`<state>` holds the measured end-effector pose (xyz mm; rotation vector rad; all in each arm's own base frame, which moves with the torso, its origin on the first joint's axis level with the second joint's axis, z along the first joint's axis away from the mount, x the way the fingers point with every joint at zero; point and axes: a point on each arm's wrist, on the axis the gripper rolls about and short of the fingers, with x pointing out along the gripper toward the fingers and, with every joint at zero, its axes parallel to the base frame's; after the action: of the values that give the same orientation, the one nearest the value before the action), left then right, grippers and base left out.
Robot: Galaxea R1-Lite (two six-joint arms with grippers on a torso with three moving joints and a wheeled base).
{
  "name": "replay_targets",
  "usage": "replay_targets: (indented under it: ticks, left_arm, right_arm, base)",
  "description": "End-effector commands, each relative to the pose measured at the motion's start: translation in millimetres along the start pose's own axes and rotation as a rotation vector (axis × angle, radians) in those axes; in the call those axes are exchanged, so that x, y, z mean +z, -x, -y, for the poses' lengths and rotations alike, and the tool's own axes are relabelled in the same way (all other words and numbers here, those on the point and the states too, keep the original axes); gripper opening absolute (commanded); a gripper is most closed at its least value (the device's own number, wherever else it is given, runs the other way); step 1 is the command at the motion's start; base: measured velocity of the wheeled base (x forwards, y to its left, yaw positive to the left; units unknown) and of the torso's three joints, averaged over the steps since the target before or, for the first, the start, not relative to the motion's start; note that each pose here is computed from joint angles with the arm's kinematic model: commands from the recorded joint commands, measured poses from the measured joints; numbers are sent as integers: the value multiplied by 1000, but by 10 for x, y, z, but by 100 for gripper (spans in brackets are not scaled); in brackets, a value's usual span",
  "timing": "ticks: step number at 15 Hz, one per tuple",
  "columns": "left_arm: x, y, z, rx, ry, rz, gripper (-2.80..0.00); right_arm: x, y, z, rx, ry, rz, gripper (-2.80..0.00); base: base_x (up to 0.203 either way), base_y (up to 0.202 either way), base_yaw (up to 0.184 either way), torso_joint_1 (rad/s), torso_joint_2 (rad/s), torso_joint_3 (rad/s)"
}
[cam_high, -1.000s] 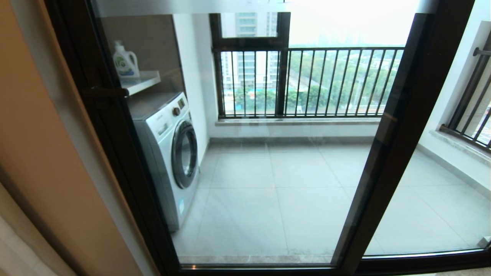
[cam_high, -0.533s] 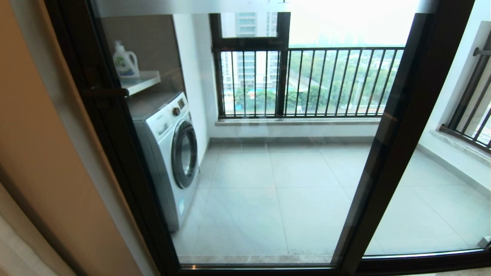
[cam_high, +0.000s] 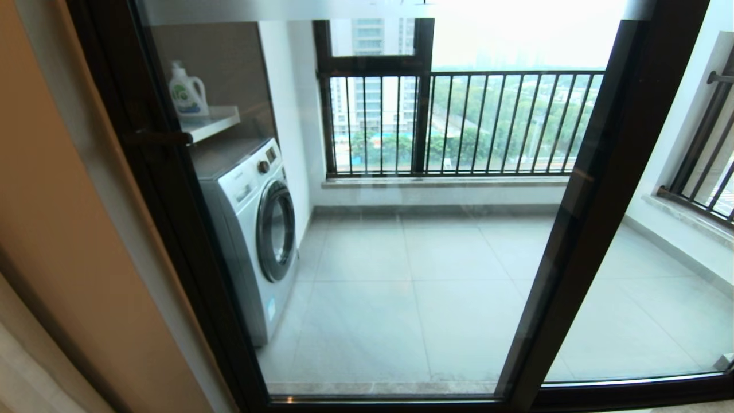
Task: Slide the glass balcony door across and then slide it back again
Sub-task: Open the slid door
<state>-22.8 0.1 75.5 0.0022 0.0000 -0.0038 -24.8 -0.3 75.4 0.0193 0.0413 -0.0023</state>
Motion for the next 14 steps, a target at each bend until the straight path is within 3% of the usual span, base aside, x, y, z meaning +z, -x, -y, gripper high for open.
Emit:
replay_targets:
  ticks: [1,3,8,11,14]
  left_arm:
    - [38,8,0,-1,-18,10,-280]
    - [297,15,1,-7,-23,23,-280]
    - [1033,-518,11,-57,-10,-92,-280]
    - [1519,-1102,18,-74,-9,-58,-280]
    - [2166,-1694,23,-80,-11,64,-280]
  right_arm:
    - [1,0,0,0,0,0,-280]
    - [0,0,0,0,0,-1,-280]
    - [-1,0,0,0,0,-1,-280]
    - [1,0,0,0,0,0,-280]
    - [1,0,0,0,0,0,-280]
  base:
    - [0,0,0,0,0,0]
    - [0,0,0,0,0,0]
    - [0,0,0,0,0,0]
    - [0,0,0,0,0,0]
    - [0,0,0,0,0,0]
